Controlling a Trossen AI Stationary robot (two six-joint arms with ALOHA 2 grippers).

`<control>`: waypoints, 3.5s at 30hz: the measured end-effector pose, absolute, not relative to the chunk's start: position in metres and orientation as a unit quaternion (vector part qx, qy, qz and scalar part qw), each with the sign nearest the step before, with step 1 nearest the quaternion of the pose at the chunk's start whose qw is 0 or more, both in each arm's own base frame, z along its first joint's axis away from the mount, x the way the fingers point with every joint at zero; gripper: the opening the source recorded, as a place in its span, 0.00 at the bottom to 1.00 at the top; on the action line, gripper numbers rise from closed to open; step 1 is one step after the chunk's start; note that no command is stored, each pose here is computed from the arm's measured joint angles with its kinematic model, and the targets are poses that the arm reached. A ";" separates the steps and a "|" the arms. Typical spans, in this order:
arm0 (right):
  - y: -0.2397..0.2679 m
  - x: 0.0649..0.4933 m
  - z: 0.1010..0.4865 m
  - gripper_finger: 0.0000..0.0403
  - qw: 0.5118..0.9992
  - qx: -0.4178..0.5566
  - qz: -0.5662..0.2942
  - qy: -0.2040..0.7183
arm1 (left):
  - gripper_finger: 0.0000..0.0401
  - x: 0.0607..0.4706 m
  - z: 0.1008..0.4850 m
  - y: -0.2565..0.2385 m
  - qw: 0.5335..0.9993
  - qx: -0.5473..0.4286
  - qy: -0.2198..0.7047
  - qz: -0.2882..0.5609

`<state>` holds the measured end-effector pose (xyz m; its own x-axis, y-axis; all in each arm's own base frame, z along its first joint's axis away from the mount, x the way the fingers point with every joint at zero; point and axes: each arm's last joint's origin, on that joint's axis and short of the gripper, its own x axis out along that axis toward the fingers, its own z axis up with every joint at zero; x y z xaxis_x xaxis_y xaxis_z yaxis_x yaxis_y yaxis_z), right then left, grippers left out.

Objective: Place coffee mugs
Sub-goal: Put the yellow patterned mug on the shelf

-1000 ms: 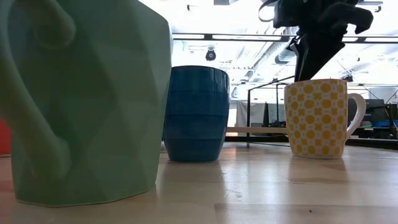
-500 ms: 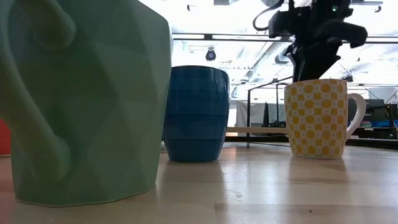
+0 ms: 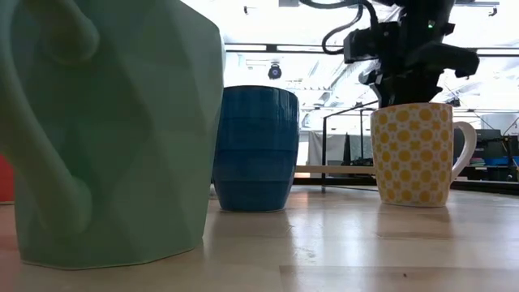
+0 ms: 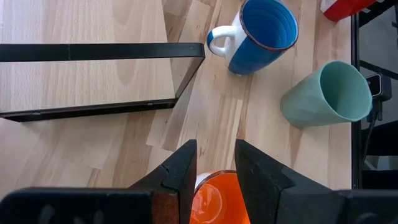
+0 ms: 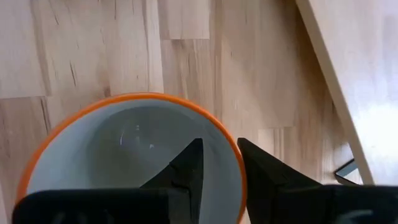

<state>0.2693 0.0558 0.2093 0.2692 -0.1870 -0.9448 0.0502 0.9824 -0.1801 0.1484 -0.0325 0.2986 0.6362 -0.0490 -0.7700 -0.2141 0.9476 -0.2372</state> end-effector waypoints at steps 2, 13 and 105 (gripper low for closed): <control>0.056 0.271 0.207 0.18 0.792 -0.054 -0.070 0.604 | 0.25 0.148 0.299 -0.032 0.891 -0.156 0.424 0.046; 0.057 0.273 0.200 0.18 0.784 -0.042 -0.083 0.613 | 0.25 0.148 0.299 -0.033 0.891 -0.155 0.424 0.046; -0.158 0.323 0.264 0.17 0.758 0.124 -0.318 0.556 | 0.25 0.148 0.299 -0.033 0.891 -0.155 0.424 0.046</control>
<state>0.3229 -0.1579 0.2639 0.1804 -0.3449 -0.9211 0.6200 0.7669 -0.1657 0.1484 -0.0325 0.2986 0.6363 -0.0494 -0.7699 -0.2140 0.9475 -0.2376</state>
